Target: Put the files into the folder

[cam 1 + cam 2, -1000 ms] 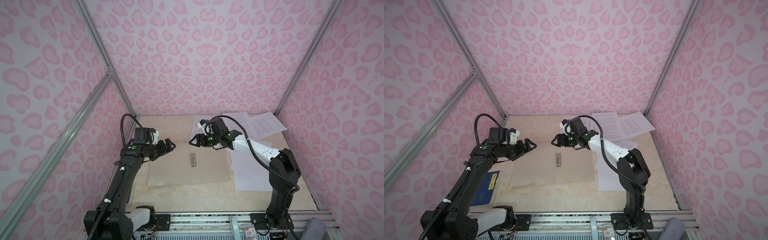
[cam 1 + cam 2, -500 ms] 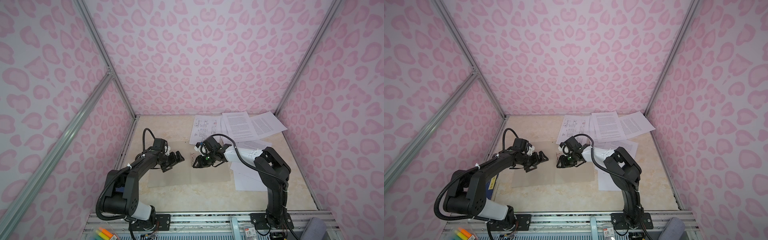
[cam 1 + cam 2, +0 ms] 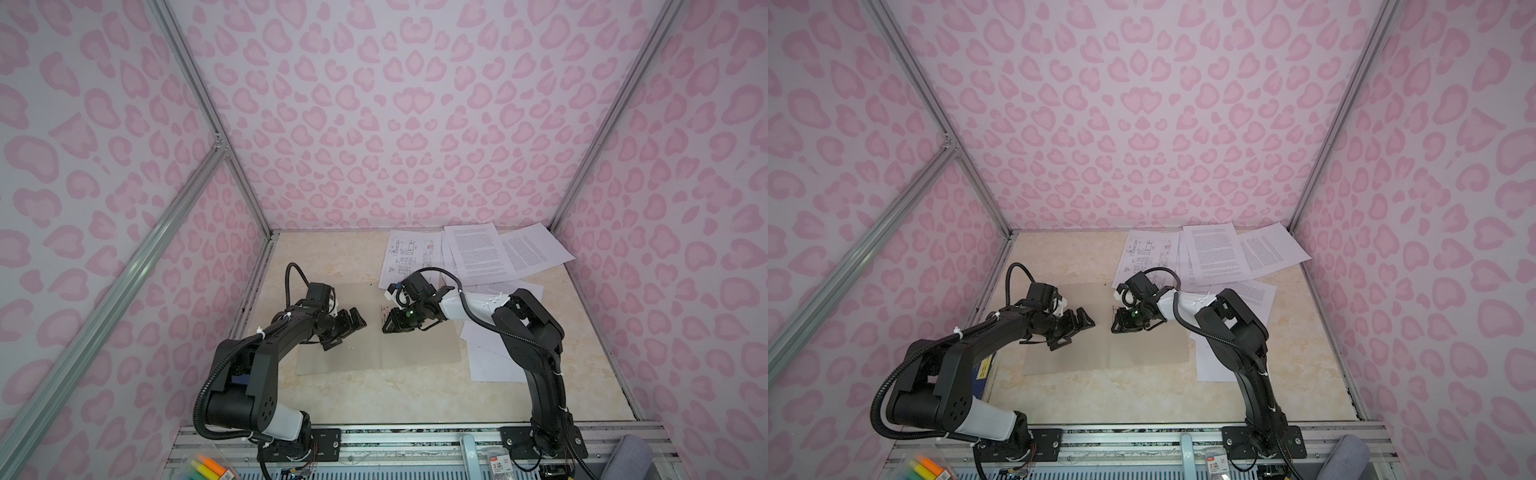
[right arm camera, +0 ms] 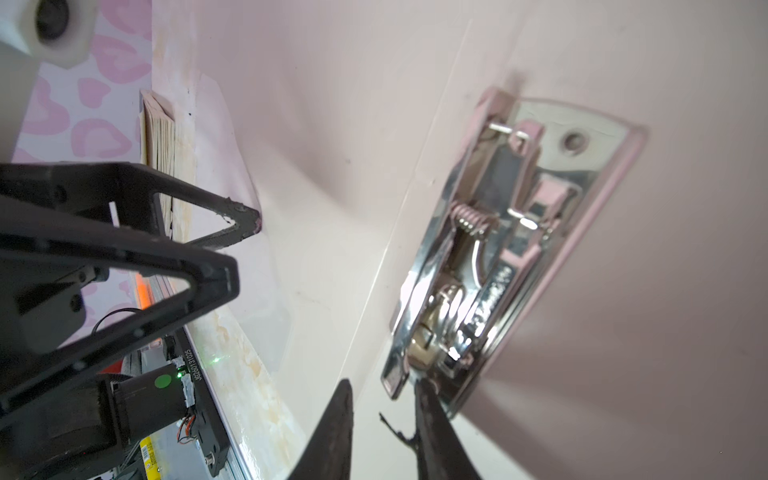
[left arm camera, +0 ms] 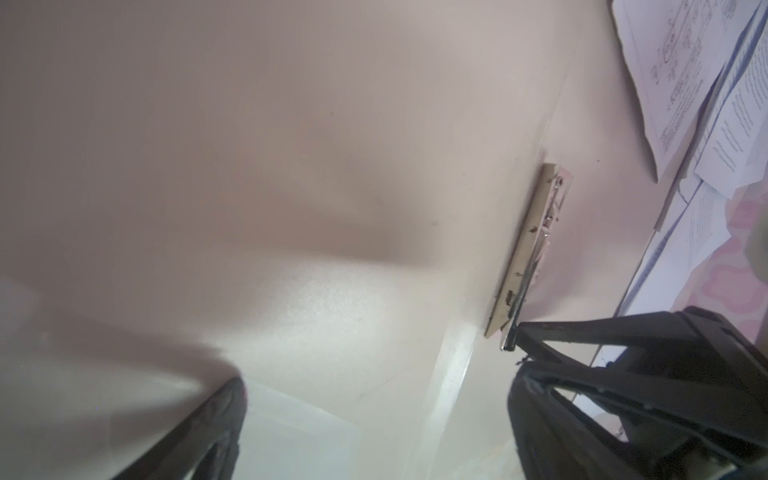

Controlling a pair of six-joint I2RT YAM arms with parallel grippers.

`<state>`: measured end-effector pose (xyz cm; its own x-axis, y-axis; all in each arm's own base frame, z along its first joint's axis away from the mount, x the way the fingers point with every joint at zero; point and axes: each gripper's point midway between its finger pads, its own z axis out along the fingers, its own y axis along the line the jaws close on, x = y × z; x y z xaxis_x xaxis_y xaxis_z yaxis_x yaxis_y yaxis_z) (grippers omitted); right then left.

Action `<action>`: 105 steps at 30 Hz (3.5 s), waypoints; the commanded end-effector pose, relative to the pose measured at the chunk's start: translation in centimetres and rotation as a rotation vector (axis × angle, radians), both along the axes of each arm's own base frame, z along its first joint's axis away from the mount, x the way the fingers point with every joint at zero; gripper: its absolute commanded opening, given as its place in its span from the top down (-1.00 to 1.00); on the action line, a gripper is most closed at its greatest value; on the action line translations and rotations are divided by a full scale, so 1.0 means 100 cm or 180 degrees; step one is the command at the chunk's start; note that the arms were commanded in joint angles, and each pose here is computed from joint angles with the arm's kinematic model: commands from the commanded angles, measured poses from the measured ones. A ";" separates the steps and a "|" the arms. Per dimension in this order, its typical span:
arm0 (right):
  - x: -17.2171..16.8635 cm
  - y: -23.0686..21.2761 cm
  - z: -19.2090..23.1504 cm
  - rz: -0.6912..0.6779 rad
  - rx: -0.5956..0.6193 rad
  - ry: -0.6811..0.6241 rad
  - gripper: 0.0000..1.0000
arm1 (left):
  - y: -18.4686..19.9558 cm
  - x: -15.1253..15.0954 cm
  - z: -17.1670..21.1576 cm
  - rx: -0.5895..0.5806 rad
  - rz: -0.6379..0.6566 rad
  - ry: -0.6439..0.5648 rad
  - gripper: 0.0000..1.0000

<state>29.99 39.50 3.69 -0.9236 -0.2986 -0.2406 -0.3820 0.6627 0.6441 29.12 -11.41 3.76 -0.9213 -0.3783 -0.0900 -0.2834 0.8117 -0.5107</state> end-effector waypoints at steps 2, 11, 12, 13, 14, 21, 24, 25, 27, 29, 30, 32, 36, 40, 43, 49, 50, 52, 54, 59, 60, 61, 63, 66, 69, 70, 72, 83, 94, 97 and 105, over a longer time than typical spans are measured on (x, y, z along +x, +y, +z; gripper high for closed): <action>-0.003 -0.003 -0.010 -0.0025 -0.0074 0.0078 0.46 | 0.007 -0.002 -0.006 0.0134 0.0053 0.0040 -0.99; -0.002 0.003 -0.009 -0.0005 0.0012 0.0111 0.52 | 0.008 -0.004 -0.008 0.0147 0.0077 0.0064 -0.99; -0.002 0.003 -0.011 0.0003 0.0002 0.0117 0.53 | 0.008 -0.004 -0.008 0.0144 0.0076 0.0064 -0.98; -0.002 0.003 -0.012 0.0006 -0.0006 0.0118 0.56 | 0.008 -0.004 -0.008 0.0138 0.0081 0.0062 -0.98; -0.003 0.003 -0.014 0.0013 -0.0008 0.0126 0.59 | 0.008 -0.004 -0.009 0.0135 0.0085 0.0064 -0.98; -0.005 -0.002 -0.025 -0.0033 -0.0059 0.0199 1.00 | 0.008 -0.003 -0.010 0.0133 0.0103 0.0072 -0.97; -0.004 -0.014 -0.032 -0.0181 -0.0151 0.0231 1.00 | 0.009 -0.003 -0.011 0.0160 0.0114 0.0086 -0.97; -0.003 -0.019 -0.036 -0.0253 -0.0198 0.0252 1.00 | 0.010 -0.003 -0.012 0.0167 0.0119 0.0097 -0.97; 0.000 -0.031 -0.046 -0.0390 -0.0320 0.0331 1.00 | 0.010 -0.003 -0.012 0.0163 0.0120 0.0095 -0.97; 0.001 -0.040 -0.053 -0.0473 -0.0460 0.0341 1.00 | 0.010 -0.002 -0.013 0.0174 0.0125 0.0098 -0.97; 0.003 -0.042 -0.053 -0.0492 -0.0477 0.0331 1.00 | 0.010 -0.002 -0.014 0.0175 0.0126 0.0105 -0.97; 0.005 -0.035 -0.042 -0.0473 -0.0324 0.0295 1.00 | 0.011 -0.002 -0.015 0.0178 0.0124 0.0114 -0.97; 0.007 -0.015 -0.005 -0.0357 0.0096 0.0254 0.91 | 0.011 -0.003 -0.015 0.0183 0.0121 0.0124 -0.97; 0.007 0.002 0.042 -0.0243 0.0616 0.0213 0.36 | 0.011 -0.003 -0.017 0.0186 0.0112 0.0134 -0.97; 0.008 0.003 0.073 -0.0234 0.0880 0.0078 0.14 | 0.010 -0.003 -0.016 0.0178 0.0115 0.0127 -0.97; 0.004 -0.018 0.055 -0.0206 0.0413 -0.0056 0.33 | 0.010 -0.002 -0.016 0.0167 0.0105 0.0120 -0.97; 0.003 -0.019 0.049 -0.0182 0.0364 -0.0022 0.46 | 0.009 -0.002 -0.016 0.0162 0.0102 0.0123 -0.97; 0.005 -0.014 0.042 -0.0159 0.0330 -0.0004 0.62 | 0.009 -0.002 -0.015 0.0155 0.0095 0.0117 -0.97; 0.014 -0.006 0.038 -0.0147 0.0313 -0.0020 0.71 | 0.008 -0.002 -0.016 0.0148 0.0093 0.0117 -0.97; 0.040 0.009 0.030 -0.0195 0.0309 -0.0050 0.75 | 0.008 -0.002 -0.016 0.0138 0.0104 0.0114 -0.96; 0.047 0.010 0.029 -0.0209 0.0297 -0.0063 0.75 | 0.008 -0.002 -0.016 0.0138 0.0104 0.0110 -0.96; 0.053 0.013 0.029 -0.0219 0.0293 -0.0068 0.75 | 0.009 -0.003 -0.016 0.0138 0.0109 0.0112 -0.96; 0.065 0.013 0.023 -0.0247 0.0243 -0.0083 0.73 | 0.008 -0.002 -0.015 0.0137 0.0108 0.0097 -0.96; 0.085 0.010 0.011 -0.0311 0.0165 -0.0072 0.61 | 0.007 0.000 -0.015 0.0105 0.0117 0.0095 -0.96; 0.100 0.008 0.004 -0.0310 0.0183 -0.0102 0.51 | 0.005 0.002 -0.012 0.0065 0.0119 0.0079 -0.96; 0.103 0.009 0.007 -0.0286 0.0216 -0.0120 0.48 | 0.004 0.003 -0.012 0.0058 0.0116 0.0073 -0.96; 0.107 0.010 0.019 -0.0227 0.0279 -0.0209 0.35 | 0.004 0.004 -0.009 0.0052 0.0115 0.0061 -0.97; 0.130 -0.037 0.069 -0.0421 0.0226 -0.0584 -0.10 | -0.023 0.018 0.041 -0.0354 -0.0100 -0.0388 -0.96; 0.205 -0.167 0.040 -0.1550 -0.0259 -0.0685 -0.37 | -0.073 0.113 0.118 -0.0524 -0.0335 -0.1089 -0.99; 0.221 -0.180 0.038 -0.1651 -0.0294 -0.0765 -0.40 | -0.090 0.152 0.121 -0.0614 -0.0384 -0.1187 -0.98; 0.260 -0.185 0.023 -0.1633 -0.0332 -0.0750 -0.46 | -0.129 0.221 0.083 -0.0944 -0.0440 -0.0934 -0.97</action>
